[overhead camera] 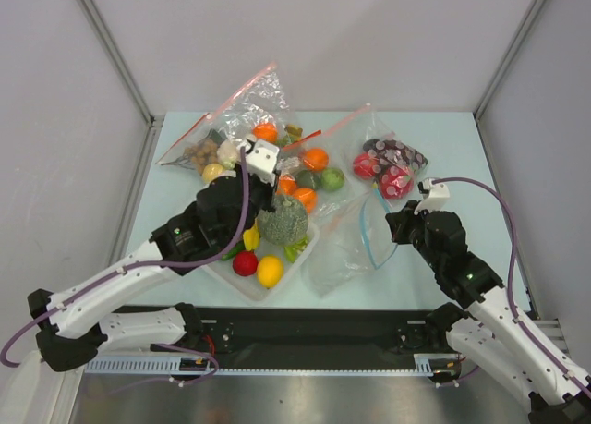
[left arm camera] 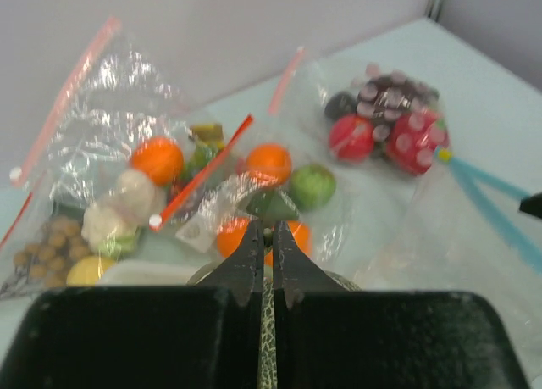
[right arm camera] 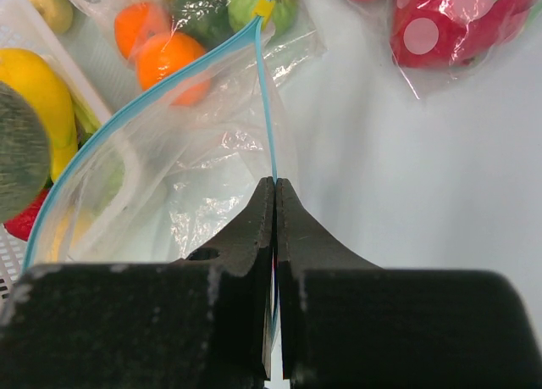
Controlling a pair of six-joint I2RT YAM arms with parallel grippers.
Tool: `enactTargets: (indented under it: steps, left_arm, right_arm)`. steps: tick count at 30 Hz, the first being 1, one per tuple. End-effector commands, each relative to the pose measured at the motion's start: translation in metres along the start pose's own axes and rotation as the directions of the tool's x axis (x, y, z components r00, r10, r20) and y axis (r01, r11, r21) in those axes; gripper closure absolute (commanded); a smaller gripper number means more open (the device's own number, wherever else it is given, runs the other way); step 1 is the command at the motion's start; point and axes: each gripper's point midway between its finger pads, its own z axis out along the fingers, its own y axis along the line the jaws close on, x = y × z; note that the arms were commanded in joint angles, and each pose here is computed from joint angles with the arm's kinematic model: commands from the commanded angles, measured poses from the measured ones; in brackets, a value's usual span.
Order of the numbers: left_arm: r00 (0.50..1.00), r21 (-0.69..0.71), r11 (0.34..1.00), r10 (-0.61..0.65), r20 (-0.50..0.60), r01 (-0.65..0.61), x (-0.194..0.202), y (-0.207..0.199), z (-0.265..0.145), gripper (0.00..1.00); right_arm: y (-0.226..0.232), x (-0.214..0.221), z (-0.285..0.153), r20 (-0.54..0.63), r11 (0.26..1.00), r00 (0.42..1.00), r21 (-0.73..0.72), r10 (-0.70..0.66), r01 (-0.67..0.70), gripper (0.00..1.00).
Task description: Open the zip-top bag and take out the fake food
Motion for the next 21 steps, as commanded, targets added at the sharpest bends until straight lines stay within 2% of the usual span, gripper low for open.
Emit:
enactTargets:
  steps: [1,12,21]
  left_arm:
    - [0.996,-0.086,0.994,-0.076,-0.047,0.071,0.026,0.016,-0.010,1.00]
    - [0.985,-0.106,0.994,-0.027,-0.172,0.008,0.086,0.009,0.001,1.00]
    - [0.965,-0.059,0.998,-0.005,-0.263,-0.011,0.118,-0.007,0.008,1.00]
  right_arm:
    - [0.010,-0.018,-0.001,0.052,0.999,0.999,-0.033,0.008,-0.006,1.00]
    - [0.011,-0.019,-0.007,0.057,0.999,0.998,-0.034,0.016,-0.014,1.00]
    - [0.010,-0.019,-0.007,0.056,0.999,0.998,-0.032,0.013,-0.012,1.00]
